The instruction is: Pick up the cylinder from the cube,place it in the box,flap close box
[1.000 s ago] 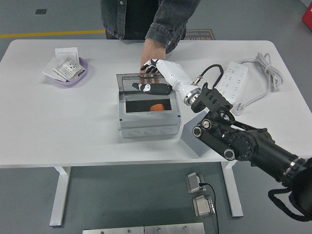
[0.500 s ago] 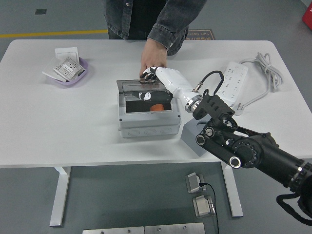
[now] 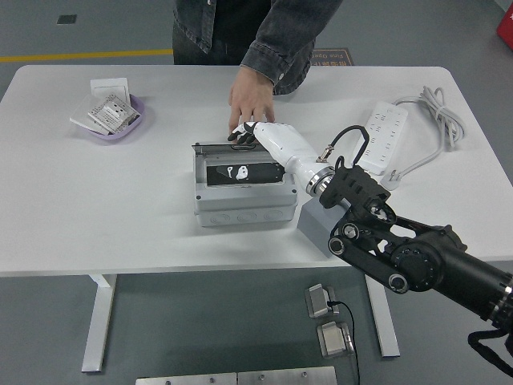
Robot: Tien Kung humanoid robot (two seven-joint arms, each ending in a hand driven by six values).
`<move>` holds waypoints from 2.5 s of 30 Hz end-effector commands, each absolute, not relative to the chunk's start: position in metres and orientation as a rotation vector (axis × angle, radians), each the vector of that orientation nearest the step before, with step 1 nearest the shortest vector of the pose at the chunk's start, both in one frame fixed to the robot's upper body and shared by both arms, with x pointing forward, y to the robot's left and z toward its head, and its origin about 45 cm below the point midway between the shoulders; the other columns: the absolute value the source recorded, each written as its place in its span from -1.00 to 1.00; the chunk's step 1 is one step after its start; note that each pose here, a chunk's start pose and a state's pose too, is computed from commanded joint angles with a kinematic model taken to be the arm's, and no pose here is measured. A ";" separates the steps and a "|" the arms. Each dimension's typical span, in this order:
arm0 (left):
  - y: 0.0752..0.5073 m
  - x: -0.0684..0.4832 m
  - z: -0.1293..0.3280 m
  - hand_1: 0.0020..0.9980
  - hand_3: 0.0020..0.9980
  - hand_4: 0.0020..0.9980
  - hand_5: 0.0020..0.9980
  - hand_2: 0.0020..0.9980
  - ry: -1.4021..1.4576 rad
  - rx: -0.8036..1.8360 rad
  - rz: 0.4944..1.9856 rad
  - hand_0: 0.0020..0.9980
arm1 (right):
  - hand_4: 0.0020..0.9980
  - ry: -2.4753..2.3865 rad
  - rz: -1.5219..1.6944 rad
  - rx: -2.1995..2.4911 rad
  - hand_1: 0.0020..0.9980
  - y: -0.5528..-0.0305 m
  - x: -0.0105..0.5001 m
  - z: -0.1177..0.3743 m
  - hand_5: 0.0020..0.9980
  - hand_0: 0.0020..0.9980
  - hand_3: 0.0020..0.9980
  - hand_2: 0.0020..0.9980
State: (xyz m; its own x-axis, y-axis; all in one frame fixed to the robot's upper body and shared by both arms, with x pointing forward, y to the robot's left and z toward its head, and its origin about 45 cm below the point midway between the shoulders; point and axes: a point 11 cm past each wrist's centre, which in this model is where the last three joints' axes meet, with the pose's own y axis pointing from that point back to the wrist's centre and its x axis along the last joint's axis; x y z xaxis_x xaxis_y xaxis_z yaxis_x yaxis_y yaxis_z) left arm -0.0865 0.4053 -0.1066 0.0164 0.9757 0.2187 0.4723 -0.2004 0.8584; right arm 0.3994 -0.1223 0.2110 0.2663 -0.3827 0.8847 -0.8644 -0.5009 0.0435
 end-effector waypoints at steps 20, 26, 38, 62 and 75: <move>0.403 -0.090 -0.107 0.39 0.28 0.46 -0.10 0.22 1.496 1.726 1.119 0.36 | 0.79 -1.189 1.099 1.976 0.30 -0.155 0.395 0.206 0.31 0.28 0.45 0.36; 0.404 -0.095 -0.105 0.38 0.28 0.45 -0.10 0.22 1.511 1.731 1.120 0.36 | 0.78 -1.242 1.094 1.934 0.30 -0.190 0.389 0.223 0.30 0.28 0.45 0.35; 0.396 -0.098 -0.108 0.38 0.28 0.46 -0.10 0.22 1.532 1.711 1.118 0.36 | 0.76 -1.733 0.897 2.003 0.28 -0.280 0.354 0.245 0.29 0.29 0.43 0.34; 0.403 -0.081 -0.108 0.38 0.30 0.45 -0.10 0.24 1.530 1.671 1.178 0.38 | 0.79 -2.572 -0.289 2.179 0.25 -0.390 0.329 0.175 0.36 0.23 0.38 0.32; 0.414 -0.083 -0.104 0.39 0.32 0.46 -0.09 0.25 1.529 1.677 1.216 0.38 | 0.79 -2.696 -0.527 2.468 0.23 -0.366 0.326 0.211 0.39 0.19 0.37 0.30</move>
State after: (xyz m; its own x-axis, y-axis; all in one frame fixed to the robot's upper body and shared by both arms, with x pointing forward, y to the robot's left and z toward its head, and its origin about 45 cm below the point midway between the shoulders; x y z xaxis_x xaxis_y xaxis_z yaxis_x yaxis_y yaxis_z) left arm -0.0835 0.4144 -0.1042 -0.0615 0.9668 0.2482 0.4597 -0.1933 0.8668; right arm 0.3257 -0.3655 0.2115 -0.0246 -0.8285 -0.5594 -0.9782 0.1353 -0.1573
